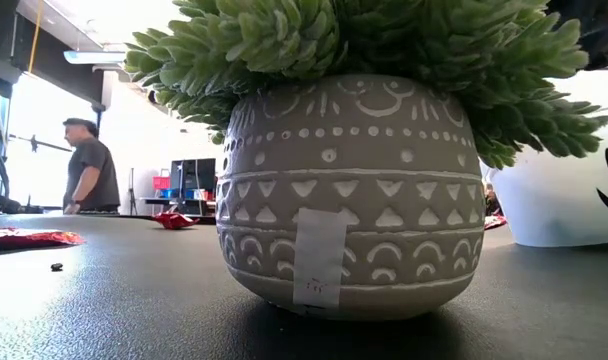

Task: Sort candy
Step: Put the red candy wrapper into the green bucket

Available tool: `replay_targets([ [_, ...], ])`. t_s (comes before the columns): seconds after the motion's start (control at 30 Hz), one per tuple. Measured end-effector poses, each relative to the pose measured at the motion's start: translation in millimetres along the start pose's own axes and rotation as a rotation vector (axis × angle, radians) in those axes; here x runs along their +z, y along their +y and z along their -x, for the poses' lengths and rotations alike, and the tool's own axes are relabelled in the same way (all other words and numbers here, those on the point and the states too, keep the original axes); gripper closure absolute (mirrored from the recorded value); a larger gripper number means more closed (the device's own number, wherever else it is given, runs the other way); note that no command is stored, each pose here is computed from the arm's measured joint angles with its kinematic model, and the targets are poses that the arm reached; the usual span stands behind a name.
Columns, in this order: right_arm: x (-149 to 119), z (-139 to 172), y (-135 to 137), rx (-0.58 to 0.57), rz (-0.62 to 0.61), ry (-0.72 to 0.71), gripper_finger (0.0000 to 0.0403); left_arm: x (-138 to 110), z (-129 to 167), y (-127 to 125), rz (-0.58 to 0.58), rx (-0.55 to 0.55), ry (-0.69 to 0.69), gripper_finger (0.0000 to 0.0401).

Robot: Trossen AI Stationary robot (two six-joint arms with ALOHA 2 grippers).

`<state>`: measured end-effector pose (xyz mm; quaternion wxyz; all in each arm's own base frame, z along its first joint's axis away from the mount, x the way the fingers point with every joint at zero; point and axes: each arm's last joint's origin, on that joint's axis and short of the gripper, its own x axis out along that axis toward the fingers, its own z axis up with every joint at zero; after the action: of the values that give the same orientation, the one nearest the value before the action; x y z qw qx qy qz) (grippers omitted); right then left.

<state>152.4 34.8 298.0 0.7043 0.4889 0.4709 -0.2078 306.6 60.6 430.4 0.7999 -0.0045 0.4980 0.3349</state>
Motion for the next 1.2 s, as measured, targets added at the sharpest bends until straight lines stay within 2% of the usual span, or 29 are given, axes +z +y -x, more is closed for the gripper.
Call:
replay_targets([
  [0.17, 4, 16, -6, 0.055, 0.063, -0.169, 0.0297, -22, 0, 5, 0.056, 0.004, 0.053, 0.0396],
  [0.3, 11, 27, -12, 0.056, 0.103, -0.328, 0.0297, -49, -19, 5, 0.114, 0.005, 0.177, 0.0396],
  [0.43, 20, 32, -19, -0.005, 0.142, -0.45, 0.0297, -81, -46, -1, 0.144, 0.014, 0.333, 0.0396],
  [0.53, 27, 33, -21, -0.04, 0.171, -0.466, 0.0297, -99, -65, -4, 0.15, 0.051, 0.377, 0.0396],
  [0.67, 37, 32, -25, -0.066, 0.207, -0.447, 0.0297, -110, -89, -5, 0.175, 0.088, 0.377, 0.0394],
  [0.87, 47, 34, -32, -0.095, 0.224, -0.451, 0.0297, -116, -119, 0, 0.194, 0.039, 0.4, 0.0364],
  [1.0, 53, 36, -36, -0.115, 0.232, -0.458, 0.0297, -115, -132, 6, 0.149, 0.014, 0.369, 0.0338],
  [1.1, 58, 37, -40, -0.132, 0.246, -0.456, 0.0297, -119, -141, 12, 0.063, 0.006, 0.391, 0.0319],
  [1.2, 64, 37, -42, -0.127, 0.255, -0.445, 0.0297, -123, -149, 18, 0.024, -0.004, 0.4, 0.0302],
])
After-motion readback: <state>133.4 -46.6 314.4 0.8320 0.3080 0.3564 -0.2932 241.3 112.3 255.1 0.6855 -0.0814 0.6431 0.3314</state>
